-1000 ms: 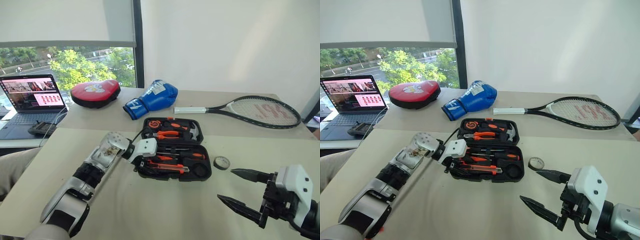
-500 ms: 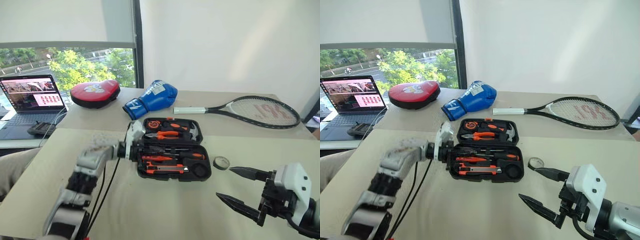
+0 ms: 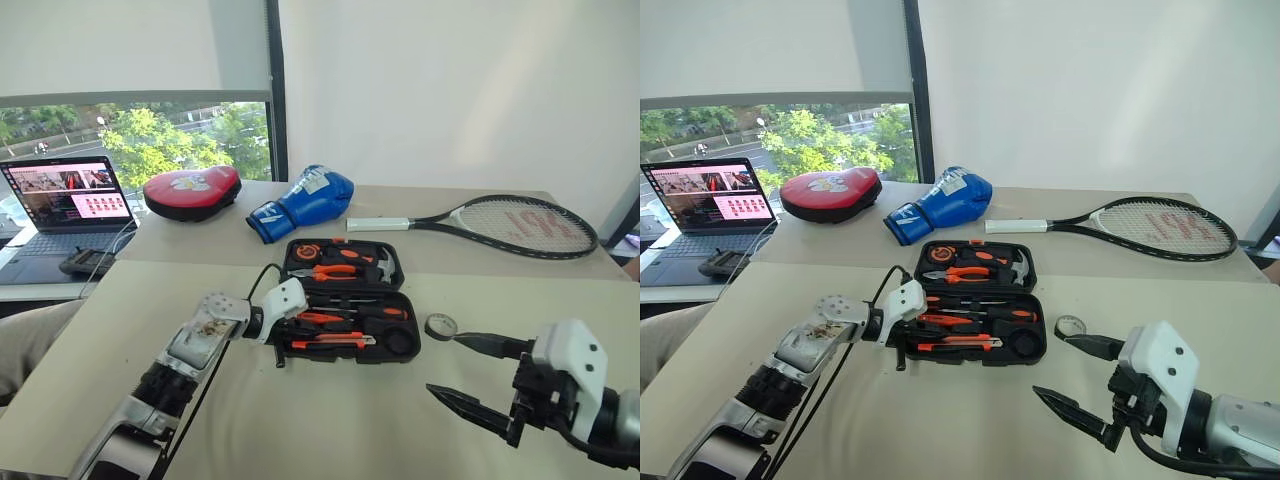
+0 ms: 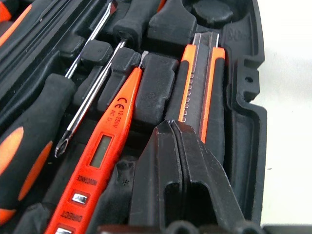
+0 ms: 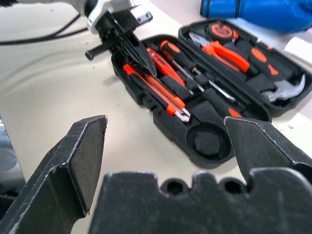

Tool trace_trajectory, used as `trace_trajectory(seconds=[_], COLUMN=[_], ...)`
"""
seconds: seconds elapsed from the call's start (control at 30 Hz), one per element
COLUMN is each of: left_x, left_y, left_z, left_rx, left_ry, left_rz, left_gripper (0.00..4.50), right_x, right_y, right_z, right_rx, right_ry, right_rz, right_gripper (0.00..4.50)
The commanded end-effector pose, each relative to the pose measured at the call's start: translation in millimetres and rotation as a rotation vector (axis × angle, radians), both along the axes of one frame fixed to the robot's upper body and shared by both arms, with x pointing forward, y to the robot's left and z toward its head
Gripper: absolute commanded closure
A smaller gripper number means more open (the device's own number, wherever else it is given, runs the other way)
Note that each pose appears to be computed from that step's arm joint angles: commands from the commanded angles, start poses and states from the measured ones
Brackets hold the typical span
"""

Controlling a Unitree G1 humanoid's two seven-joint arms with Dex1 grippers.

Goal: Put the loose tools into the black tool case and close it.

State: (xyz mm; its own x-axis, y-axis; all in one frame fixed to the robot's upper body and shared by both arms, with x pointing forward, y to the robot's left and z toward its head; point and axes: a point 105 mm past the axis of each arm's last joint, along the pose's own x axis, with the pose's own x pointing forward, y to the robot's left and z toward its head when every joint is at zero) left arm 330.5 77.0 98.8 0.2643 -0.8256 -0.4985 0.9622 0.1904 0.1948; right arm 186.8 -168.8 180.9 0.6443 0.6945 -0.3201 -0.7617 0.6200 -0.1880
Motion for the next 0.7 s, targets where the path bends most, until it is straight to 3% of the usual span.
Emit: trace_trajectory(seconds=[0.03,0.1,0.2,0.3,0.4,0.57,0.7], left_x=[-4.9,-6.2,-16.8,-39.5,-61.2,-81.9,-91.7], left_y=[-7.4,-12.0,-3.7,2.3,9.1,14.6,12.4], left_z=[-1.2,30.6,57.8,80.3,96.0,104.3,106.4], left_rx=[-0.168,-0.341,-0.422,-0.481,-0.495,-0.475,-0.477], left_ry=[0.061,0.035,0.032,0.071,0.078,0.079,0.063], left_rz=[0.015,0.014,-0.008,-0.076,-0.104,-0.070,-0.048], left_gripper=[4.44,4.44,4.44,3.76,2.63,0.85,0.85], right_x=[13.4,22.8,40.0,59.7,79.5,109.7,121.6], right_y=[-3.5,-7.2,-14.3,-24.8,-35.6,-39.5,-40.3], right_z=[2.2,3.6,-3.1,-9.1,-16.9,-25.4,-38.6], right_rx=[-0.021,-0.021,-0.068,-0.075,-0.138,-0.237,-0.288], right_ry=[-0.019,-0.028,0.009,0.079,0.157,0.169,0.220], right_rz=[-0.055,-0.094,-0.149,-0.208,-0.232,-0.194,-0.146], right_gripper=[0.00,0.00,0.00,0.00,0.00,1.39,1.39])
